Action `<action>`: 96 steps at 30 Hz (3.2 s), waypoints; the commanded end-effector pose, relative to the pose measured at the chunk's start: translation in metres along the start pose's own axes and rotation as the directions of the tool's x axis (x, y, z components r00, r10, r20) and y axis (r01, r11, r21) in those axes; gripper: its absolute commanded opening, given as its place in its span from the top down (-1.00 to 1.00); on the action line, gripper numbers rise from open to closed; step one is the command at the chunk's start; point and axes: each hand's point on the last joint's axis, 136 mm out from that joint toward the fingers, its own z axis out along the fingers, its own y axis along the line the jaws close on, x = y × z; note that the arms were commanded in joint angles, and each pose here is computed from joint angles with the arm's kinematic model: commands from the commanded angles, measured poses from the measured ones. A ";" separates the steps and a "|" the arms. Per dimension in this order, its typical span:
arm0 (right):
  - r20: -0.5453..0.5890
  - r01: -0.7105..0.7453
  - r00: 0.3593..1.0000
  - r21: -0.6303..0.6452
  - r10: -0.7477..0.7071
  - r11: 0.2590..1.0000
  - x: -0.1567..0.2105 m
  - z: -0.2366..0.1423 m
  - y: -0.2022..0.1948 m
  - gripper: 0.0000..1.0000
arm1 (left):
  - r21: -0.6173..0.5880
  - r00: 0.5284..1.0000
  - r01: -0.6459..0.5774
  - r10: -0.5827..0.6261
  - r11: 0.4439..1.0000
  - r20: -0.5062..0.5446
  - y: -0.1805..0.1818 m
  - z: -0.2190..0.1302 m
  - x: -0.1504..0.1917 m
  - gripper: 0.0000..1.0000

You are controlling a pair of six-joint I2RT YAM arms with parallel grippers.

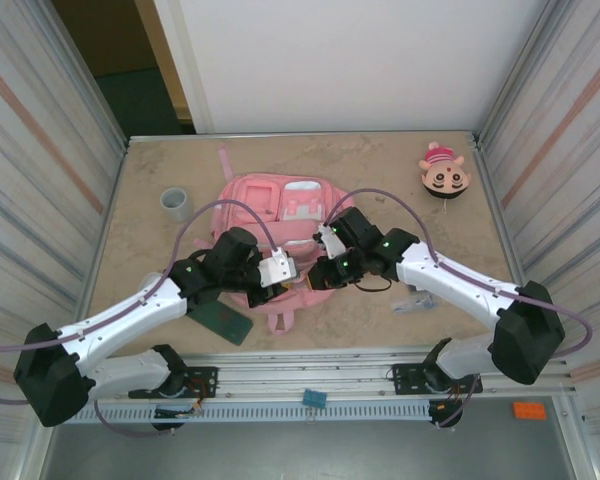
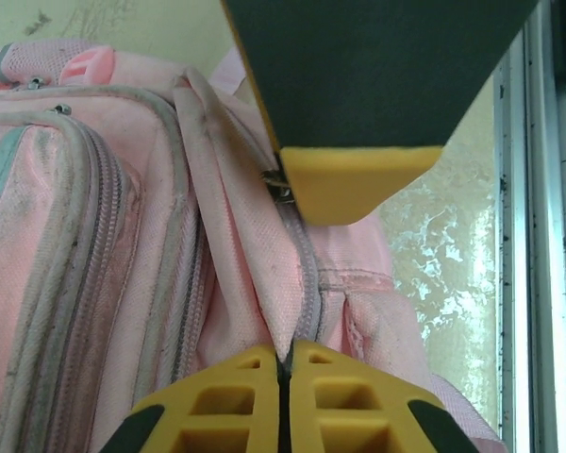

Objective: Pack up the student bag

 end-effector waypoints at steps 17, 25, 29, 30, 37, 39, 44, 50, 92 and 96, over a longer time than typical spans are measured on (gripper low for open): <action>0.144 0.067 0.984 0.246 -0.105 0.967 -0.015 0.001 -0.016 0.61 | -0.009 0.983 0.016 -0.014 1.000 0.181 0.000 -0.021 -0.041 0.92; 0.111 0.044 0.991 0.286 -0.079 0.957 -0.003 -0.019 -0.040 1.00 | -0.056 0.993 0.047 -0.040 0.997 0.107 0.011 -0.021 -0.012 0.95; 0.097 0.009 0.994 0.342 -0.044 0.940 0.001 -0.031 -0.063 1.00 | -0.070 0.995 0.057 -0.051 0.996 0.089 0.016 -0.028 0.000 0.95; 0.092 0.000 0.995 0.363 -0.036 0.932 0.003 -0.033 -0.069 1.00 | -0.071 0.995 0.056 -0.050 0.996 0.085 0.016 -0.030 0.001 0.96; 0.147 -0.077 0.989 0.382 0.022 0.921 -0.007 -0.032 -0.090 1.00 | 0.046 0.991 0.008 -0.015 0.999 0.131 -0.007 -0.038 -0.007 0.97; 0.169 -0.117 0.984 0.386 0.054 0.915 -0.014 -0.031 -0.101 1.00 | 0.111 0.986 -0.019 0.001 0.994 0.166 -0.019 -0.042 -0.014 1.00; 0.224 -0.209 0.965 0.361 0.133 0.909 -0.041 -0.029 -0.129 1.00 | 0.177 0.978 -0.056 0.018 0.983 0.208 -0.032 -0.053 -0.026 1.00; 0.281 -0.331 0.930 0.349 0.239 0.877 -0.072 -0.027 -0.176 1.00 | 0.199 0.976 -0.083 0.040 0.976 0.213 -0.040 -0.060 -0.026 1.00; 0.737 -0.023 0.666 0.169 -0.111 0.985 -0.056 -0.117 -0.061 -0.63 | -0.041 0.977 -0.153 0.144 0.987 -0.157 0.071 0.008 0.030 0.32; 0.647 -0.003 0.740 0.278 -0.185 0.961 -0.056 -0.104 -0.078 -0.68 | -0.055 0.994 -0.087 0.090 0.995 0.065 0.067 -0.021 0.001 0.82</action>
